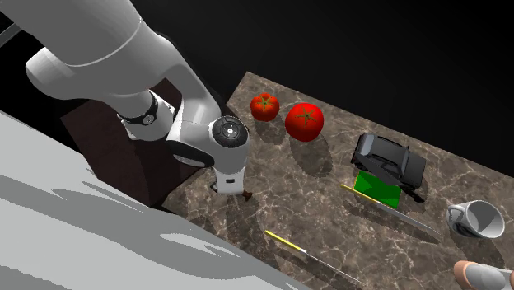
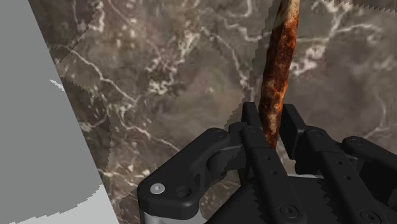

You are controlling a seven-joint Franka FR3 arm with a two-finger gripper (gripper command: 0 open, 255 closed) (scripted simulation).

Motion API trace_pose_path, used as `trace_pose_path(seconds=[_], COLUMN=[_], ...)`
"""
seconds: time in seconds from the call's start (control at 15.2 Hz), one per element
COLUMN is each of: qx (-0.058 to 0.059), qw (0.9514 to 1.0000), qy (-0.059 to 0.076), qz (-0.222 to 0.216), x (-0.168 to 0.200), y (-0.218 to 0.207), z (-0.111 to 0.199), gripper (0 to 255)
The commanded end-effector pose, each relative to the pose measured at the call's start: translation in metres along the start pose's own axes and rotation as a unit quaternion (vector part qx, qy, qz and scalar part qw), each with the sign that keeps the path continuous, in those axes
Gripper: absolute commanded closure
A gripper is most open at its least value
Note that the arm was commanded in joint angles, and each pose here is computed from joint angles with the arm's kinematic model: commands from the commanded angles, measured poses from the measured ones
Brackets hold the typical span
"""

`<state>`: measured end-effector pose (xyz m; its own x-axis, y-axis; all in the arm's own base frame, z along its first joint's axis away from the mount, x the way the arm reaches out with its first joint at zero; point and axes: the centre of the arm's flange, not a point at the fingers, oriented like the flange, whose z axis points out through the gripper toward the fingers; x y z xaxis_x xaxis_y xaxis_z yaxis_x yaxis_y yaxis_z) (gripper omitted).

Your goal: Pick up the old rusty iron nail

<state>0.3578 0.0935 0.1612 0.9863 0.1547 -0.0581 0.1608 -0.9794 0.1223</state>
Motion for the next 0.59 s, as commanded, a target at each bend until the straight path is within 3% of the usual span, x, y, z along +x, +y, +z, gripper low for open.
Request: trace_pose_path(seconds=[0.0, 0.53], qx=[0.0, 0.0], qw=[1.0, 1.0], qy=[0.0, 0.0], qz=[0.0, 0.0], x=[0.001, -0.002], y=[0.0, 0.005], z=[0.0, -0.042], gripper=[255, 255])
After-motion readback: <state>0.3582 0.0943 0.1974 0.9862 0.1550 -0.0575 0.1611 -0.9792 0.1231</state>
